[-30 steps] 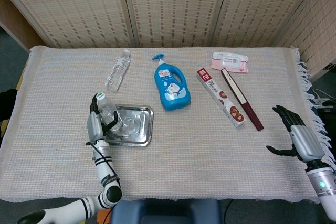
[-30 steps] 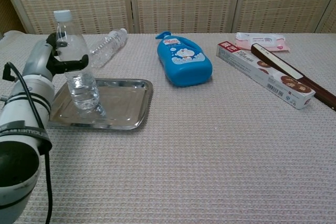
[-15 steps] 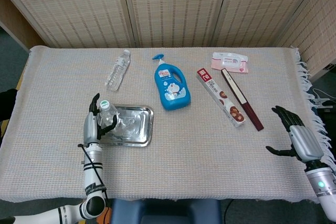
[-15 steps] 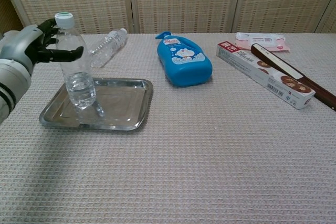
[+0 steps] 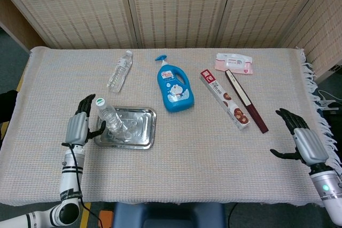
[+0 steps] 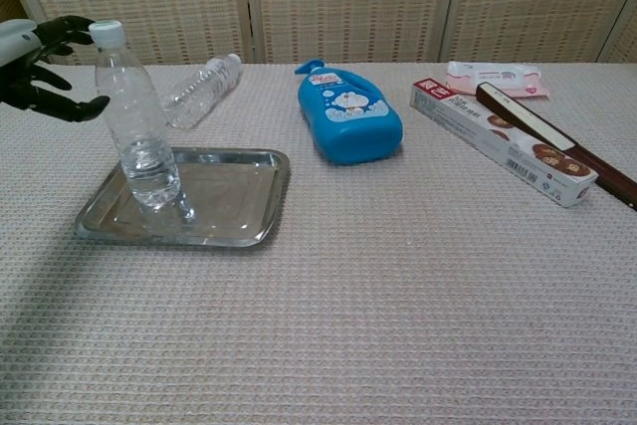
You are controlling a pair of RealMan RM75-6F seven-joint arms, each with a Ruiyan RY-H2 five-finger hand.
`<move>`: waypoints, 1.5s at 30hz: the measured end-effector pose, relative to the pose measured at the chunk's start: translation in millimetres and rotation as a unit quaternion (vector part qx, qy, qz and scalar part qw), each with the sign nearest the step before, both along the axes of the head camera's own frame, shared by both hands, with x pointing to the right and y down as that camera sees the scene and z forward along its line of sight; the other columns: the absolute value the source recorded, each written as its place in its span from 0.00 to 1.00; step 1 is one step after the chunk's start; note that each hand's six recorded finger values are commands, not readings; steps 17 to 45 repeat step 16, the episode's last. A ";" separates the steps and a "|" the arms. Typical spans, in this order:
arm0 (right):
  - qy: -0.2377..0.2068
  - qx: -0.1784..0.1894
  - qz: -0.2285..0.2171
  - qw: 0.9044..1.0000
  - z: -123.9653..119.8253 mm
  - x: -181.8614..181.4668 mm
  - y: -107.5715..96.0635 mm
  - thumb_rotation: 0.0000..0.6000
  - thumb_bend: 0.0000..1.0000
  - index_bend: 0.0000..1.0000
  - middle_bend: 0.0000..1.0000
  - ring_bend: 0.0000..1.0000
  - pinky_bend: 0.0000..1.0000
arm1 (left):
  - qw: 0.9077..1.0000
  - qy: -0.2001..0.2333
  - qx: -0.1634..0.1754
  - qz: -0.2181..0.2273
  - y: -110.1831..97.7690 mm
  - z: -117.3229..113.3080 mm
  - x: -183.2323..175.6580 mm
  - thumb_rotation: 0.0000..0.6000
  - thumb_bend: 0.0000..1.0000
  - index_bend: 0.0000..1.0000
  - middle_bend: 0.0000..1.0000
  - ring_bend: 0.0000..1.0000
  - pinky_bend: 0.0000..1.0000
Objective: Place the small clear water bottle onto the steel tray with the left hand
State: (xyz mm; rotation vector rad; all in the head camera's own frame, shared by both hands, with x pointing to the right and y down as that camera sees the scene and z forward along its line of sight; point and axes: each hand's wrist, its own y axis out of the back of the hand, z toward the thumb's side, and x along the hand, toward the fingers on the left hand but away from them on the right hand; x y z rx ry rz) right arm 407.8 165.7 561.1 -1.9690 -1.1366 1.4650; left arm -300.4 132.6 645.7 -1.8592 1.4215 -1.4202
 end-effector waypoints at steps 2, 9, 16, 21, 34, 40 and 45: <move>0.001 -0.003 -0.002 1.000 1.0 -0.8 0.5 1.00 0.07 0.07 0.00 0.00 0.05 | 0.999 -0.034 0.000 0.021 0.6 -1.2 -13.1 1.00 0.40 0.00 0.00 0.00 0.18; 0.005 -0.004 -0.005 1.000 3.4 -1.3 0.8 1.00 0.07 0.07 0.00 0.00 0.05 | 0.986 -0.148 0.002 0.072 8.4 -1.4 -54.8 1.00 0.39 0.03 0.00 0.00 0.17; 0.017 -0.012 -0.019 1.000 8.2 -4.9 6.0 1.00 0.07 0.07 0.00 0.00 0.05 | 0.954 -0.259 -0.001 0.153 26.3 -6.8 -105.0 1.00 0.39 0.16 0.05 0.04 0.17; 0.017 -0.012 -0.019 1.000 8.2 -4.9 6.0 1.00 0.07 0.07 0.00 0.00 0.05 | 0.954 -0.259 -0.001 0.153 26.3 -6.8 -105.0 1.00 0.39 0.16 0.05 0.04 0.17; 0.017 -0.012 -0.019 1.000 8.2 -4.9 6.0 1.00 0.07 0.07 0.00 0.00 0.05 | 0.954 -0.259 -0.001 0.153 26.3 -6.8 -105.0 1.00 0.39 0.16 0.05 0.04 0.17; 0.017 -0.012 -0.019 1.000 8.2 -4.9 6.0 1.00 0.07 0.07 0.00 0.00 0.05 | 0.954 -0.259 -0.001 0.153 26.3 -6.8 -105.0 1.00 0.39 0.16 0.05 0.04 0.17; 0.017 -0.012 -0.019 1.000 8.2 -4.9 6.0 1.00 0.07 0.07 0.00 0.00 0.05 | 0.954 -0.259 -0.001 0.153 26.3 -6.8 -105.0 1.00 0.39 0.16 0.05 0.04 0.17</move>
